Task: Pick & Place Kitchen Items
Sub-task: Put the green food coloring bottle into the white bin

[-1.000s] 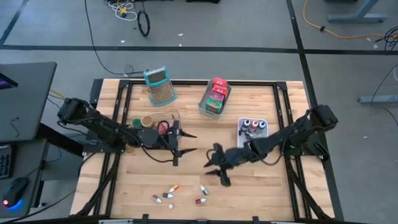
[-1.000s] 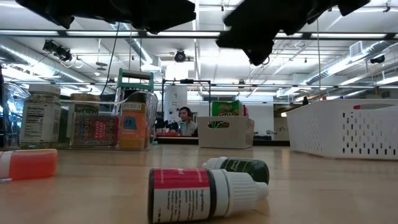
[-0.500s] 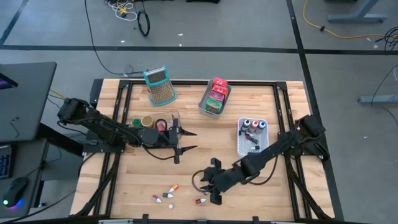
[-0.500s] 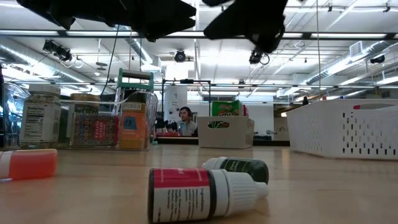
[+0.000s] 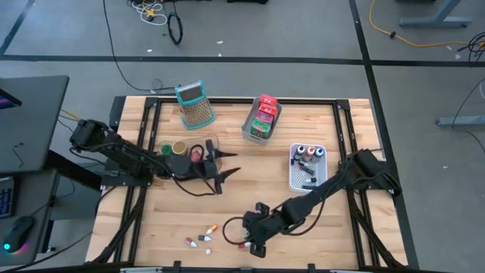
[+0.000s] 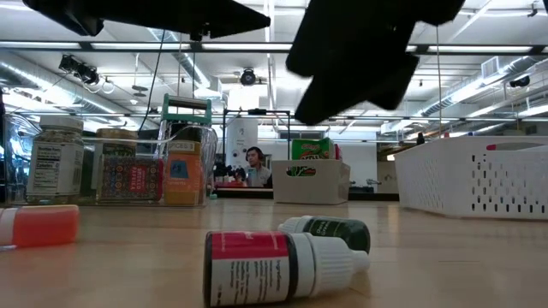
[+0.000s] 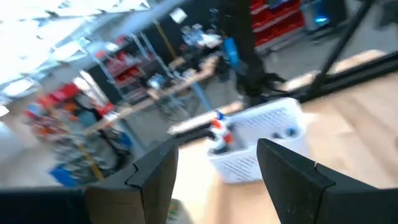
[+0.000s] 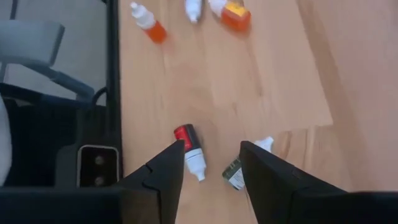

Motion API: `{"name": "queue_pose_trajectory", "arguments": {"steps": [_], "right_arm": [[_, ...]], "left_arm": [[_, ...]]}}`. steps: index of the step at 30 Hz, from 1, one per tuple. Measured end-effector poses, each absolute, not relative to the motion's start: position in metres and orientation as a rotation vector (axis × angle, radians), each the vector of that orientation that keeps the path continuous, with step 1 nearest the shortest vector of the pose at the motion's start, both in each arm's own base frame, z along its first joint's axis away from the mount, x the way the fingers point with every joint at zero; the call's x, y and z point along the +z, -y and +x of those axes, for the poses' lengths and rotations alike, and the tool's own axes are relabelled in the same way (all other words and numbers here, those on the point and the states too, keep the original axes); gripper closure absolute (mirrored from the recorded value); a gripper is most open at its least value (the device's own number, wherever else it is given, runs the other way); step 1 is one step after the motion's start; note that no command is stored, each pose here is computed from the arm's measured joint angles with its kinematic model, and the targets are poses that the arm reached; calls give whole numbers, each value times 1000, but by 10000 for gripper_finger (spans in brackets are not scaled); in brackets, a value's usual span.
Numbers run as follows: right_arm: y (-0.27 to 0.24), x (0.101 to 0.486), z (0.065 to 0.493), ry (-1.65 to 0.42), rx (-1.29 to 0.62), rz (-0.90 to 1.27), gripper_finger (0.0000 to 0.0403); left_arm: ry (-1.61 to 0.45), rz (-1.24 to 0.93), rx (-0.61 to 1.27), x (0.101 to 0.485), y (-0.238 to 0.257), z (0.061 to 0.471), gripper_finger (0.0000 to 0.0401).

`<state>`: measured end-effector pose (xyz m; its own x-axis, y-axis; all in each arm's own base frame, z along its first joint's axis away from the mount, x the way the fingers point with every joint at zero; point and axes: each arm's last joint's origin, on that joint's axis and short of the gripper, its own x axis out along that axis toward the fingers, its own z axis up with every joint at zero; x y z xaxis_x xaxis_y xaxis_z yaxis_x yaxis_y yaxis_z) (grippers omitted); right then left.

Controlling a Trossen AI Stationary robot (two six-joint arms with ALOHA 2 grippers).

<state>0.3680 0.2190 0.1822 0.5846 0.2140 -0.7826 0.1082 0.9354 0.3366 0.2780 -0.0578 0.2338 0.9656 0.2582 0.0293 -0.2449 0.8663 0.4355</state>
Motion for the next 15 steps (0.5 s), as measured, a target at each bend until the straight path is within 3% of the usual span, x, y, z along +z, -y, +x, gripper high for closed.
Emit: {"name": "queue_pose_trajectory", "arguments": {"steps": [9, 15], "right_arm": [[-221, 154, 373, -966, -68, 406, 171], [-229, 129, 370, -990, -122, 381, 171]], "left_arm": [[23, 476, 359, 259, 65, 284, 173], [47, 538, 317, 267, 81, 281, 173]]}}
